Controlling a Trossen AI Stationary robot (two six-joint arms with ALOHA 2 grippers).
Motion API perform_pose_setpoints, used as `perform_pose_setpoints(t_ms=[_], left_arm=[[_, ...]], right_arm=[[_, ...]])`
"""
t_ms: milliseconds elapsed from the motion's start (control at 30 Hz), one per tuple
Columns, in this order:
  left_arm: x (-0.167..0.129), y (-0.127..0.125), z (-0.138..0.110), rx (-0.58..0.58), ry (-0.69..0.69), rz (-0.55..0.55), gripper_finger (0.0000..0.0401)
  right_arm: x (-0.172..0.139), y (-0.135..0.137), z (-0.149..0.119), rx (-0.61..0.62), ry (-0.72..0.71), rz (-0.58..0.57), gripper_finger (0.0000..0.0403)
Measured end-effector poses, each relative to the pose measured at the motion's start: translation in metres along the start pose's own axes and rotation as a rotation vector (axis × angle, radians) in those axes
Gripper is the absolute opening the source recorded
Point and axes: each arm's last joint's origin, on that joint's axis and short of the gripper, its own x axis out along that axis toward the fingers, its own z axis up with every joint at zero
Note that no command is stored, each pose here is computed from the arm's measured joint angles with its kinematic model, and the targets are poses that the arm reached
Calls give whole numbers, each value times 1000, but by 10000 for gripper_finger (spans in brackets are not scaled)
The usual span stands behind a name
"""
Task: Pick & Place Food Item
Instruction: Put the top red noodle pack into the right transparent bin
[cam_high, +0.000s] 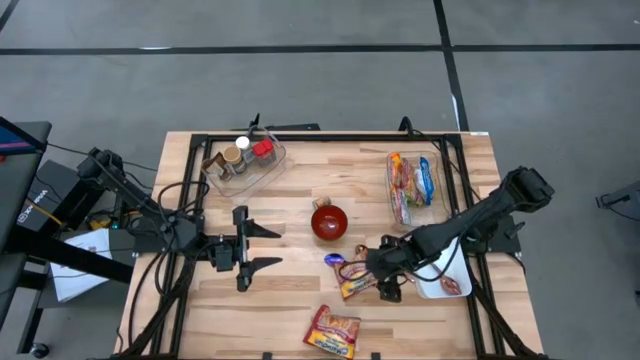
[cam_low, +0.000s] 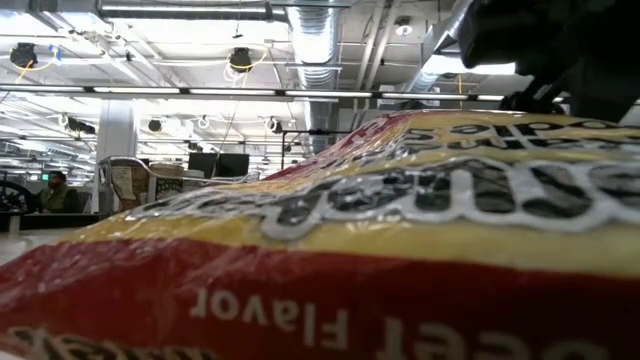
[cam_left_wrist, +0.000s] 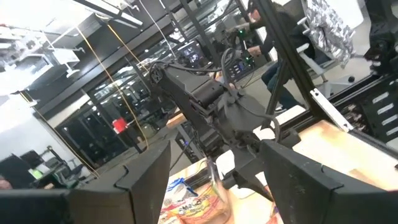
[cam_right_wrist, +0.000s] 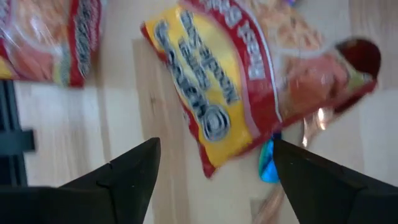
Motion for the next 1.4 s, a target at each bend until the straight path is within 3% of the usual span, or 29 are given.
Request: perform_pose_setpoints(t_ms=[300,533,833,1033,1167,1300,1400], left_arm=[[0,0,0,16,1,0,241],[0,1,1,11,-6,5,241],[0,1,1,12,-6,5,241],[0,1,1,12,-5,4,241],[0,1,1,9,-5,4,241],[0,1,1,8,-6,5,241],[0,1,1,9,-5,5,241]], right_arm=[[12,1,0,62,28,-9,302],[29,-1,-5,80,131,-3,301],[28,-2,-4,95,134,-1,290],[28,-4,-3,93,134,-3,224],[28,-3,-3,76,148,17,146],[28,-3,-3,48,154,29,38],[28,-5,-2,43,159,43,13]])
